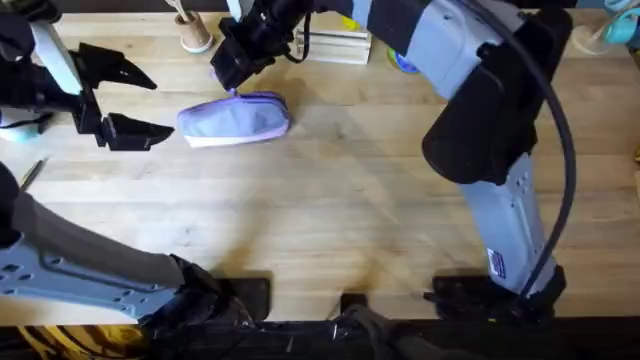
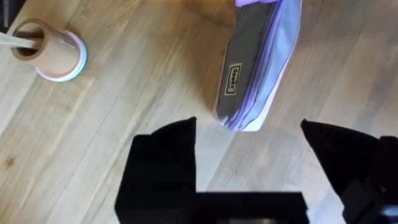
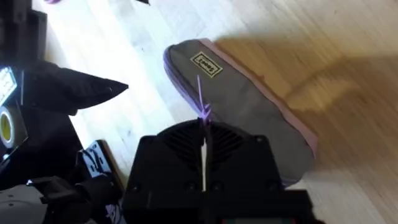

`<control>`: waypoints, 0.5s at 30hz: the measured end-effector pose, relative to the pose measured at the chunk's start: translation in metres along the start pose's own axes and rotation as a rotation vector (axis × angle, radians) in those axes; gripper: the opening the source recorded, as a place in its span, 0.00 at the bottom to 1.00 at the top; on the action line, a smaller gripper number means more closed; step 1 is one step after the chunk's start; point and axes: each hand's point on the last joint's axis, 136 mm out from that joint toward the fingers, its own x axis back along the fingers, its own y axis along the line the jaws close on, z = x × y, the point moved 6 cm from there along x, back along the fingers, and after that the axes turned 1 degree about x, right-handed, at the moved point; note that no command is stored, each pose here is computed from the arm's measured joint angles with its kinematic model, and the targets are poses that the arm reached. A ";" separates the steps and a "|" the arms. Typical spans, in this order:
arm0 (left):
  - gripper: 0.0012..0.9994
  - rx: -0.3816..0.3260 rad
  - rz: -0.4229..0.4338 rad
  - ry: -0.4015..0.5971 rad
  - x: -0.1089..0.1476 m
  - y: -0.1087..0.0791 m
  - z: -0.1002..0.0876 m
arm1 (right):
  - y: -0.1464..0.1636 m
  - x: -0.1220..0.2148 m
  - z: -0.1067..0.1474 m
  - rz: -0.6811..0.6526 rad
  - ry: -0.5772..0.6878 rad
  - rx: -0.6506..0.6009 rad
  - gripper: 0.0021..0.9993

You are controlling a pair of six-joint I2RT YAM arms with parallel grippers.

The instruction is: Unzip the bag, pick up the pens from the table one at a time and place them inside, then zip the bag closed.

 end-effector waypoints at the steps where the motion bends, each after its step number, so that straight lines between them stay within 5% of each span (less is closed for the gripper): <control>1: 0.99 0.008 0.014 -0.004 -0.004 0.001 0.002 | 0.000 0.000 0.000 0.000 0.000 0.000 0.03; 7: 0.99 0.048 0.107 -0.064 -0.038 0.006 0.010 | 0.000 0.000 0.000 0.000 0.000 0.000 0.03; 15: 0.99 0.006 0.148 -0.075 -0.058 0.007 0.001 | 0.000 0.000 0.000 0.000 0.000 0.000 0.03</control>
